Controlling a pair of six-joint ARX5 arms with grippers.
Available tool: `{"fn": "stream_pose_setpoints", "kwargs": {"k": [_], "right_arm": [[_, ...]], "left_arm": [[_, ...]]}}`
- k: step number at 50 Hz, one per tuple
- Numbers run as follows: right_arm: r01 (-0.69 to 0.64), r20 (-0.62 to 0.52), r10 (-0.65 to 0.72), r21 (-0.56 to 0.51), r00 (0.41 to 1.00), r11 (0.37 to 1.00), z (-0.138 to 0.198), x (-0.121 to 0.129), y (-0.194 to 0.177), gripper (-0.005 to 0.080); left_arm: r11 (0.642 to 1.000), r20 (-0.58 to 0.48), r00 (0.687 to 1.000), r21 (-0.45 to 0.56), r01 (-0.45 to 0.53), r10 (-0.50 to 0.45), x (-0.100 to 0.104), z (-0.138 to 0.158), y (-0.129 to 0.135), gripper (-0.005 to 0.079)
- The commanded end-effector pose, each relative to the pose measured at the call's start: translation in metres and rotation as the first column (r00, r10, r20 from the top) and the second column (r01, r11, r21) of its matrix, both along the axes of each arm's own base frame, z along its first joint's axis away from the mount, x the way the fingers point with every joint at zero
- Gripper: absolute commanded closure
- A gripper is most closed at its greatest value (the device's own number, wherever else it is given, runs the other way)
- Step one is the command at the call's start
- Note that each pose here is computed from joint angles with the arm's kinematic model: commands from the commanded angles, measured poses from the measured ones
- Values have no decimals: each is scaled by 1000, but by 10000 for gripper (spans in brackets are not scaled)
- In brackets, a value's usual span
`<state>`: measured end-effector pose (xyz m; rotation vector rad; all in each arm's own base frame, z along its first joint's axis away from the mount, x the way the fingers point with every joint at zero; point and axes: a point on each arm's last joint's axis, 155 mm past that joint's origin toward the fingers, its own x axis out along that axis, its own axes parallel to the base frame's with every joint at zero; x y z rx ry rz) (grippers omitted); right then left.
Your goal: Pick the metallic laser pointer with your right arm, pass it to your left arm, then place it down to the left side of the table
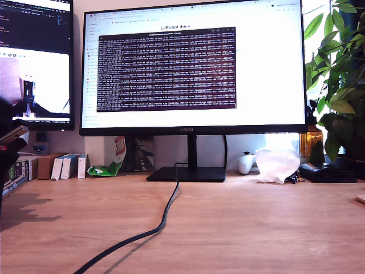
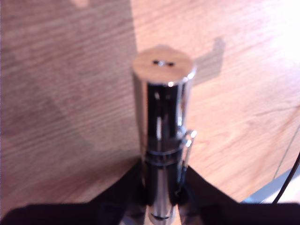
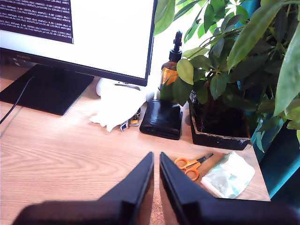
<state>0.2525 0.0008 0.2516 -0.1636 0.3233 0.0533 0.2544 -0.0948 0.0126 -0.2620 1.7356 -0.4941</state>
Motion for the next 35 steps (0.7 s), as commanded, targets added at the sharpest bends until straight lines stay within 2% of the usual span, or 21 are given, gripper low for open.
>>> {"fn": "stream_pose_setpoints", "kwargs": {"k": [1,12,22,25,30,35], "right_arm": [[-13,-7,13,-3,1000,1000,-5,1,3,765],[-22,-5,22,-3,1000,1000,-5,1,5,765],[-33,-4,32,-18,999,999,-5,1,6,765],[-33,-4,33,-18,999,999,-5,1,6,765],[-35,-5,35,-19,999,999,-5,1,7,765],[-34,-4,34,-17,999,999,-5,1,7,765]], "left_arm": [[1000,12,1000,3,13,-13,3,-3,0,537],[1000,46,999,2,13,-13,14,0,-1,537],[1000,116,993,-3,15,-15,40,20,-2,555],[1000,140,990,-3,19,-18,48,29,-3,611],[999,178,983,-5,41,-39,60,45,-3,760],[998,236,970,-5,59,-56,75,57,-4,762]]}}
